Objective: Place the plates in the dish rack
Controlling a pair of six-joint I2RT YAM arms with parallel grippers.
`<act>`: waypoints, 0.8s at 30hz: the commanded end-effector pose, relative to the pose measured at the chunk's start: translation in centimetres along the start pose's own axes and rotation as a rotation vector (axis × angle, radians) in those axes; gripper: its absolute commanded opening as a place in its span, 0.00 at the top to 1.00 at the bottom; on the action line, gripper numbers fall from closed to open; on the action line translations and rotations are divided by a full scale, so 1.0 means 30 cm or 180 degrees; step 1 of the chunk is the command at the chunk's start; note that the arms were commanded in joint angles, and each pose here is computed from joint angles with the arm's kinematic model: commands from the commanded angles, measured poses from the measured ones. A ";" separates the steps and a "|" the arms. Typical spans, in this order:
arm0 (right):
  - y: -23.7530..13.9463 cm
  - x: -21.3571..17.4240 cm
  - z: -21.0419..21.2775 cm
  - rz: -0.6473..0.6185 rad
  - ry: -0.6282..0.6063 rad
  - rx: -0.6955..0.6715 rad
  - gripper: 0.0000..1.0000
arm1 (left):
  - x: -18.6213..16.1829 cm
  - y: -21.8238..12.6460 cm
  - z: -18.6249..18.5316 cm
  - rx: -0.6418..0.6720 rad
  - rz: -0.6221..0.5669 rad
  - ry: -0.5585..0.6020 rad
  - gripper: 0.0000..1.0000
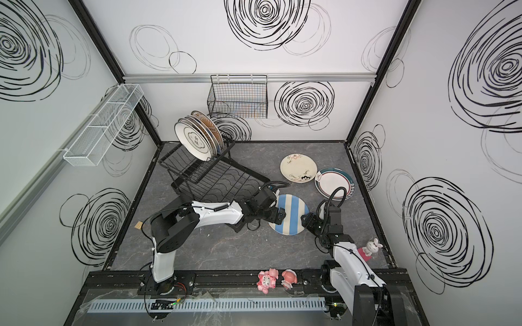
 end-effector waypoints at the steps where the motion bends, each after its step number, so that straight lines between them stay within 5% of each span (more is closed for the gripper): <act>1: 0.012 -0.041 -0.039 0.0119 0.0075 -0.0048 0.42 | 0.021 0.017 -0.004 -0.0038 -0.0056 -0.0004 0.04; 24: 0.027 -0.053 -0.056 0.0207 0.0286 0.0168 0.68 | -0.036 0.055 0.019 -0.0227 0.0108 -0.0091 0.04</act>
Point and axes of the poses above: each gripper's point midway between its finger pads, its own y axis out along the fingers, its own z axis along the line the jaws close on, x = y × z, the point moved 4 cm from there along -y, back along the fingers, and after that the axes turned 1 degree about -y, right-handed, at the moved point
